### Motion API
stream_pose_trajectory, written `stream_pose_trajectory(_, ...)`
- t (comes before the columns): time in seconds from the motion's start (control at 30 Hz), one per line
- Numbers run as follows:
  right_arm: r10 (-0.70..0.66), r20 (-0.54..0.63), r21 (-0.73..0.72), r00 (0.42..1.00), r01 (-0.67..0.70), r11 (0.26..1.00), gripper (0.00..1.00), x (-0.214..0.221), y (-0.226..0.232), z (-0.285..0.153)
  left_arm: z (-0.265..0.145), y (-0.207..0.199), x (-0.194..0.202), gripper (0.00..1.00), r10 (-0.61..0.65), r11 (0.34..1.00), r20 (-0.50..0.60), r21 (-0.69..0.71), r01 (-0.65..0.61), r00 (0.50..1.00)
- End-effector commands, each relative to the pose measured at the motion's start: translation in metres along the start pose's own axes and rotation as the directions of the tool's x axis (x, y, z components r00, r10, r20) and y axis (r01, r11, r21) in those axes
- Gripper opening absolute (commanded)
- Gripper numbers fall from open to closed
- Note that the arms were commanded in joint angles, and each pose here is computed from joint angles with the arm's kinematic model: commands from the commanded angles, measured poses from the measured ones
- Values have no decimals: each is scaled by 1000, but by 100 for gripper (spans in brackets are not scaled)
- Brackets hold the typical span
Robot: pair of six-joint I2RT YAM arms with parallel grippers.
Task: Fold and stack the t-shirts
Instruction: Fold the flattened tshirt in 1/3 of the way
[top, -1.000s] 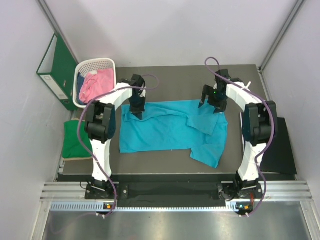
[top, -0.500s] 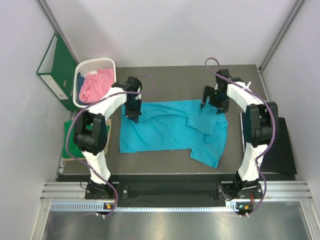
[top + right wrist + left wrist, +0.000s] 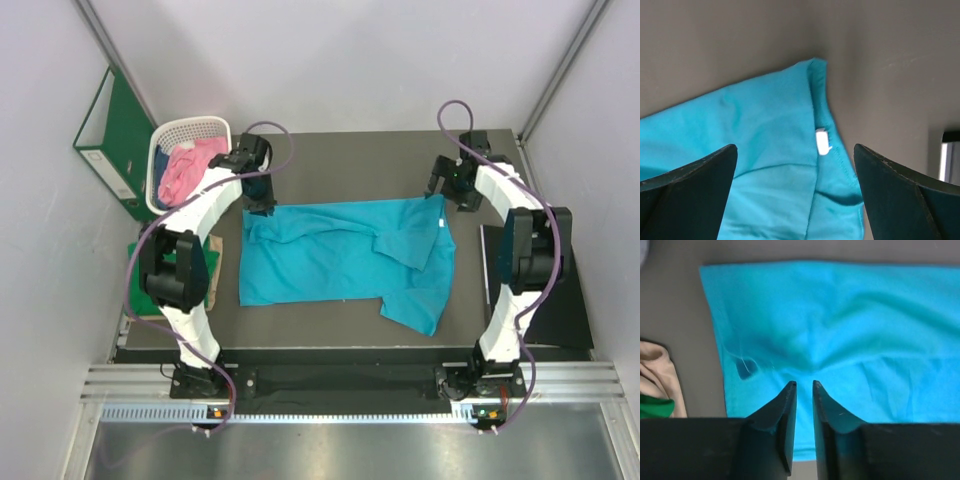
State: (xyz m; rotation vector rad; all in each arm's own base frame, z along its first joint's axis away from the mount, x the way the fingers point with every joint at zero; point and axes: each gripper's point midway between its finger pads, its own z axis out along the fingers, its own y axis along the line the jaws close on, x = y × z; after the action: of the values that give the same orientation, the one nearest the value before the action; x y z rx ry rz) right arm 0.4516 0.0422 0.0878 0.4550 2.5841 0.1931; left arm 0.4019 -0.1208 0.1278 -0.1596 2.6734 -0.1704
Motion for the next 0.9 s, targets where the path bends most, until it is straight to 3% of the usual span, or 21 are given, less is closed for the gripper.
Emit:
stream_pose_trajectory(0.0,-49,67,3,997,49,999,100,-23,1,18,10,17,-38,32,-91,995,76,-30,94,993)
stream_pose_trajectory(0.17,-56,55,-12,997,57,998,100,-23,1,35,26,37,-42,37,-123,990,54,-67,127,991)
stream_pose_trajectory(0.33,-45,47,-17,998,46,999,96,-19,0,45,43,51,-32,67,-129,983,24,-131,131,991)
stream_pose_trajectory(0.47,-47,36,-21,998,47,999,90,-15,0,52,53,58,-30,80,-139,977,28,-159,142,990)
stream_pose_trajectory(0.57,-45,29,-30,999,46,998,71,-12,1,57,59,63,-28,79,-148,970,19,-191,149,989)
stream_pose_trajectory(0.6,-42,30,-36,999,44,998,60,-13,2,58,63,65,-25,79,-152,967,6,-205,150,988)
stream_pose_trajectory(0.67,-43,19,-49,999,43,998,52,-10,4,63,64,70,-25,79,-156,960,6,-234,153,988)
stream_pose_trajectory(0.8,-44,9,-92,999,44,995,25,-9,12,66,76,78,-16,81,-173,946,-26,-283,158,985)
stream_pose_trajectory(0.87,-41,21,-104,999,43,994,19,-13,14,65,80,80,-15,79,-177,943,-29,-291,161,984)
